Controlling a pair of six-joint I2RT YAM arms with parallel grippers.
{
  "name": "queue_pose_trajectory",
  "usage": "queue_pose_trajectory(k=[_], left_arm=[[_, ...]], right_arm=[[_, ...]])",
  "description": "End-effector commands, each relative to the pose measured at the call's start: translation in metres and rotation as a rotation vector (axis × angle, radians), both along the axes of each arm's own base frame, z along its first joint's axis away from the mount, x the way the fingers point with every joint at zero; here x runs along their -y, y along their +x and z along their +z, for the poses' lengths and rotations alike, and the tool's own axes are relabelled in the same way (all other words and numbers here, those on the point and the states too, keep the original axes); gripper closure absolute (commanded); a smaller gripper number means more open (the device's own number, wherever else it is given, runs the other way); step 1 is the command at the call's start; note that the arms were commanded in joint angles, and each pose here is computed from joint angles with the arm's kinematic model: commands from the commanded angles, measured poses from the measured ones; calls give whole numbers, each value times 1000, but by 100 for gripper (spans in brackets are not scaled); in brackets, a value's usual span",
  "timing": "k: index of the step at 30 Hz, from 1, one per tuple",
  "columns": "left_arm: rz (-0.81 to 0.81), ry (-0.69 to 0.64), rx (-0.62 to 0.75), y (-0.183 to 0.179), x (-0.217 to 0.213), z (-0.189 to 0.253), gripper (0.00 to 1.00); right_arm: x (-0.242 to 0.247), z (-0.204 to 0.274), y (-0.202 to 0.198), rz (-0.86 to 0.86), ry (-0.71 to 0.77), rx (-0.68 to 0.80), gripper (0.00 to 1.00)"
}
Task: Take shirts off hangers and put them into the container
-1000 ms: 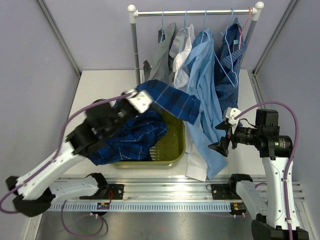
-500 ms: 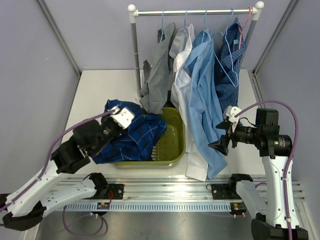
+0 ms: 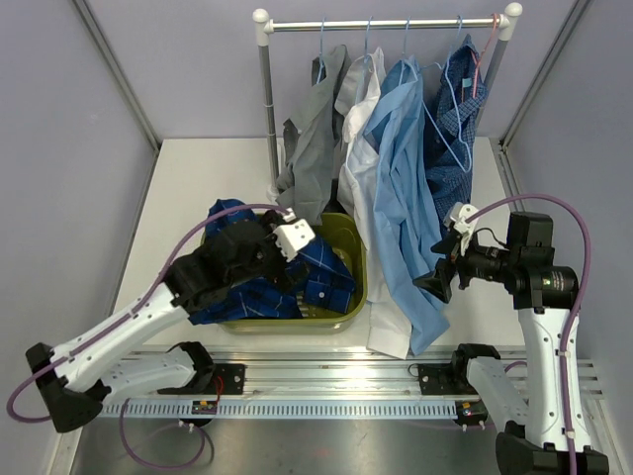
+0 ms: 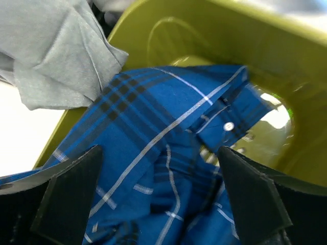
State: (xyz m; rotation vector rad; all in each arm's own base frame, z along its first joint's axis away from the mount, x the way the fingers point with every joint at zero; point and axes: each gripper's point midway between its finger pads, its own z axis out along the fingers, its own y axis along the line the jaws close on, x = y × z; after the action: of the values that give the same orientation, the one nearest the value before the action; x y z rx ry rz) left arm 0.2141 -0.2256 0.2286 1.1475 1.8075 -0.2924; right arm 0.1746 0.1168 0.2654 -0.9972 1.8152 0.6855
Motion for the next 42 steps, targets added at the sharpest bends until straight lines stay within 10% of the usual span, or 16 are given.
queue_pose_trajectory(k=[1,18,22,36,42], left_arm=[[-59,-294,24,-24,3,63,1],[193,-603,63,-25,-38,80,1],[201,-598,55,-27,-40,72,1],[220,-611,52,-33,-50,63,1],[223,-609,60,-33,-51,59,1]], right_arm=[[2,18,14,-83,44,-24,2],[-49,173,153,-395,184,50,16],[-43,202,196,-637,224,162,5],[-30,176,268,-1157,192,271,2],[-37,157,273,-1138,162,245,27]])
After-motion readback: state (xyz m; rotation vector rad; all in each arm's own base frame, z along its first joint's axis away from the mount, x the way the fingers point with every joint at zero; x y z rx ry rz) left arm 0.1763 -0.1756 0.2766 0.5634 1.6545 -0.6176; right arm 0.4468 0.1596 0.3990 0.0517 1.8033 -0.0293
